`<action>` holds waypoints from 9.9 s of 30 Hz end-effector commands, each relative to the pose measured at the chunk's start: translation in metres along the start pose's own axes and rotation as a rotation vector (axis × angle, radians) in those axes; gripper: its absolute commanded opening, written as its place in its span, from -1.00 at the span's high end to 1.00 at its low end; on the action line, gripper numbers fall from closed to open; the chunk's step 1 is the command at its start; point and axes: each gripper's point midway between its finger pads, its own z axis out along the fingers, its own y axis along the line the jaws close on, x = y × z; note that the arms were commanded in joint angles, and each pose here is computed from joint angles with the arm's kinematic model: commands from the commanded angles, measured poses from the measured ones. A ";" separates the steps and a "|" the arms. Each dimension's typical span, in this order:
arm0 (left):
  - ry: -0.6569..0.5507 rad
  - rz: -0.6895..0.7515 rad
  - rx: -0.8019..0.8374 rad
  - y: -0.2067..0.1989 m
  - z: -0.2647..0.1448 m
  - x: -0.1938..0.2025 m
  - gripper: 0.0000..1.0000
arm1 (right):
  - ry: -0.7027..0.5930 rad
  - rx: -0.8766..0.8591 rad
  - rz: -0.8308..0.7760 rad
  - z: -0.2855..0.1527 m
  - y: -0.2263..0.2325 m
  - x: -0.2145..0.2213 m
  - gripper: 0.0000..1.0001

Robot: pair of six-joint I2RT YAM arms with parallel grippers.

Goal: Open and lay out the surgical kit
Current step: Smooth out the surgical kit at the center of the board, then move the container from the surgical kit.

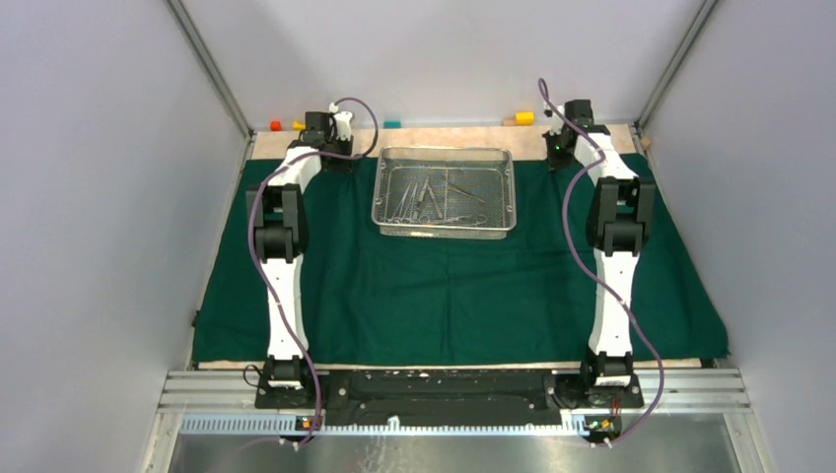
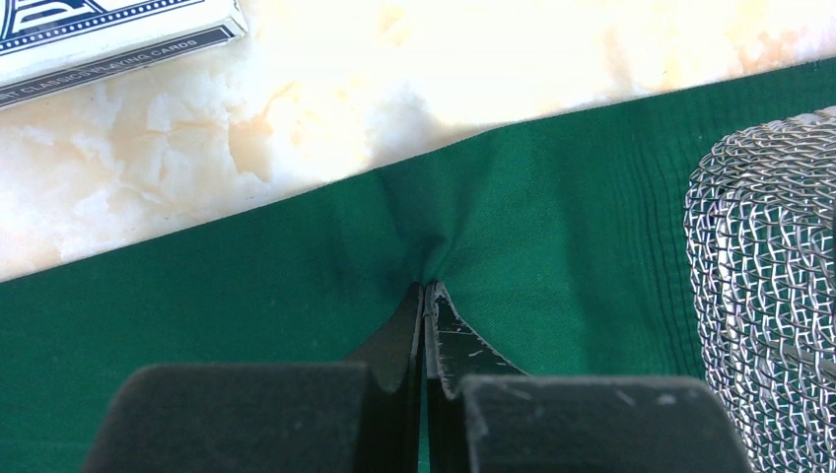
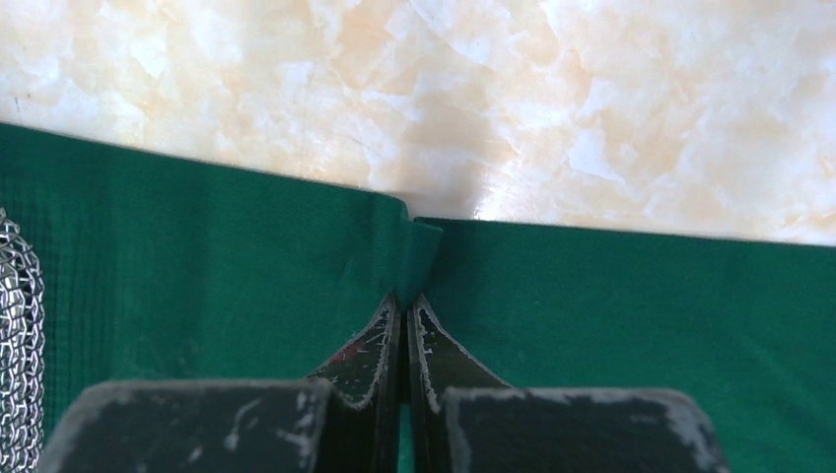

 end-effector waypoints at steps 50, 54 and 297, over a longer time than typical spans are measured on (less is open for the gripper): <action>0.001 0.021 -0.268 0.101 -0.008 0.006 1.00 | 0.015 0.060 0.019 -0.001 -0.013 0.004 1.00; 0.003 0.022 -0.259 0.100 -0.006 0.005 1.00 | 0.013 0.063 0.019 -0.001 -0.014 0.003 1.00; -0.394 0.030 0.118 0.011 -0.293 0.083 -0.98 | -0.134 -0.283 0.035 -0.063 0.155 -0.012 -0.04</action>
